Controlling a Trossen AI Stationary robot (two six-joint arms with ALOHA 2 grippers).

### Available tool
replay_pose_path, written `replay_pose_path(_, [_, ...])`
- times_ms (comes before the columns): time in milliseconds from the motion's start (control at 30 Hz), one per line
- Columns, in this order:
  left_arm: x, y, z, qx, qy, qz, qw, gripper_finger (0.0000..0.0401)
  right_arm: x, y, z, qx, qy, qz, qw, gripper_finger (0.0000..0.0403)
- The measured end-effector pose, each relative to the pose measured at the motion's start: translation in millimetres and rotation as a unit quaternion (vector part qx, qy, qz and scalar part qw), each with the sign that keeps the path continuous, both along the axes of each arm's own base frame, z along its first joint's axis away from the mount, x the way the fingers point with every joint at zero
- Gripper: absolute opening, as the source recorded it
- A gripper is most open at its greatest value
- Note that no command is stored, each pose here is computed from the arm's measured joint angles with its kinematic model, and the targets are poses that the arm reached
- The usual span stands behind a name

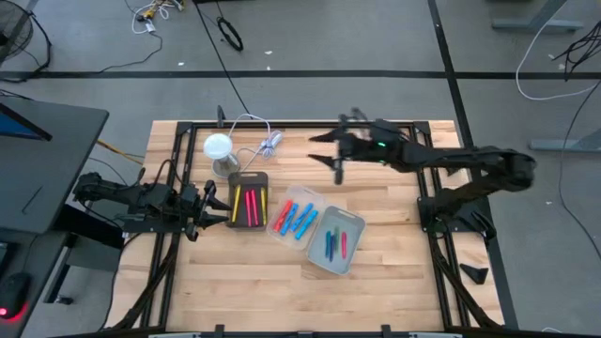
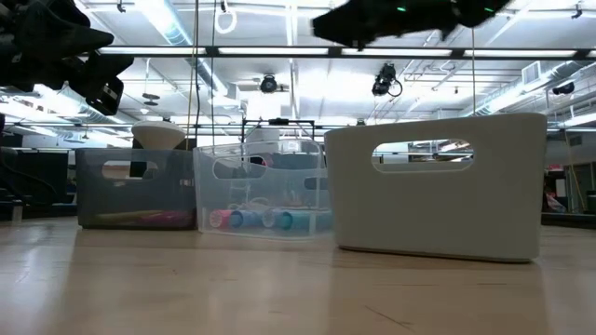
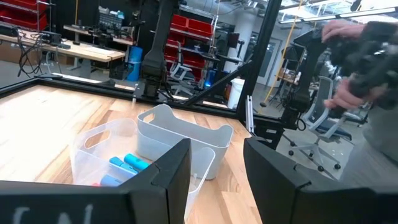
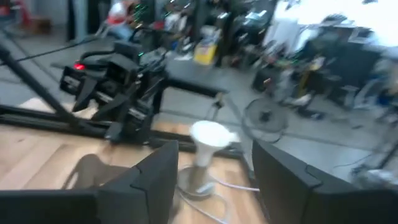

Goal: Pick & Place Markers
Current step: Return to Home Position

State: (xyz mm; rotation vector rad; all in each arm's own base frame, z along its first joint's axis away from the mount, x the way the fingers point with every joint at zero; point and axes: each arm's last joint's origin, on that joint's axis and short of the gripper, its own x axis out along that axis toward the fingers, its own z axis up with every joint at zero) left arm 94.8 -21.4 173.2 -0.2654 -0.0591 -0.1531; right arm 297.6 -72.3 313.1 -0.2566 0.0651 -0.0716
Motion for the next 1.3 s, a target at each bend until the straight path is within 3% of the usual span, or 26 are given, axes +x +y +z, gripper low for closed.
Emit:
replay_pose_path(267, [0.0, 0.0, 0.0, 0.000, 0.000, 0.000, 1.000, 0.0154, -83.7, 9.8, -47.4, -0.013, -0.040, -0.087, 0.995, 0.0208])
replay_pose_path(567, [0.0, 0.0, 0.1, 0.000, 0.000, 0.000, 1.000, 0.0154, -144.9, 28.1, -107.5, -0.012, -0.033, -0.087, 0.996, 0.0208])
replay_pose_path(833, [0.0, 0.0, 0.0, 0.000, 0.000, 0.000, 1.000, 0.0154, -173.7, 35.2, -141.0, 0.022, -0.050, -0.092, 0.994, 0.0208])
replay_pose_path(1300, [0.0, 0.0, 0.0, 0.000, 0.000, 0.000, 1.000, 0.0154, -200.0, 32.7, -138.6, 0.057, -0.066, -0.140, 0.986, 0.0208])
